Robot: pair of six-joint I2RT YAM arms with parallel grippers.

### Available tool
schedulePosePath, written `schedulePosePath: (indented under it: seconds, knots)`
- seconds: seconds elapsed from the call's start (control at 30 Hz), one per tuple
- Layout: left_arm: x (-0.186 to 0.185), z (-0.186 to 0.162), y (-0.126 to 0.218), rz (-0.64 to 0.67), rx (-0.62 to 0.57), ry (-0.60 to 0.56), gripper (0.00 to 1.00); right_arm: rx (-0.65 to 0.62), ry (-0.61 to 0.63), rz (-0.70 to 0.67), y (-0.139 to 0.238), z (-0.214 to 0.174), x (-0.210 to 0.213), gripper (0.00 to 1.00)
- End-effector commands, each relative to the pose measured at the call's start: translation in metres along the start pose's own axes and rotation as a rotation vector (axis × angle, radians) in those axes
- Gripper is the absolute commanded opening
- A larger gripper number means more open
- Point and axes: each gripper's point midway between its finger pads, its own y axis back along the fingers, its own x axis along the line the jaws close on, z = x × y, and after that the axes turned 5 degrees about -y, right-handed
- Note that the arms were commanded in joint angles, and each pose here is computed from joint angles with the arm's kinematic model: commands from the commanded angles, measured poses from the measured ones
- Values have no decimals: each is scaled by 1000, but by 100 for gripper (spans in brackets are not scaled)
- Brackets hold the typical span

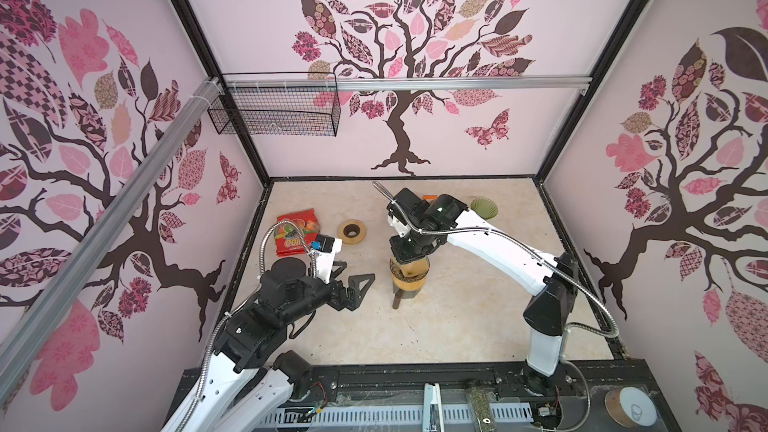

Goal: Place the coffee filter in the dripper

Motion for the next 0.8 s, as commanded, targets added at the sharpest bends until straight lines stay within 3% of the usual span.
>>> schedulePosePath:
  seconds: [0.0,0.3,0.47,0.57,0.77]
  knots:
    - [-5,17,9,-4,-42,-14,97,-8,11,71,10,6,19,29]
    - [4,18,10,53,-31,16,97,-54,8,101,29,15,23,36]
    - [16,17,13,128,-2,57,97,-139,-34,77,50,37,-2,49]
    - [25,18,15,190,25,91,97,-176,-83,60,56,48,-30,62]
    - [29,19,9,227,85,109,97,-240,-110,-50,55,55,-73,100]
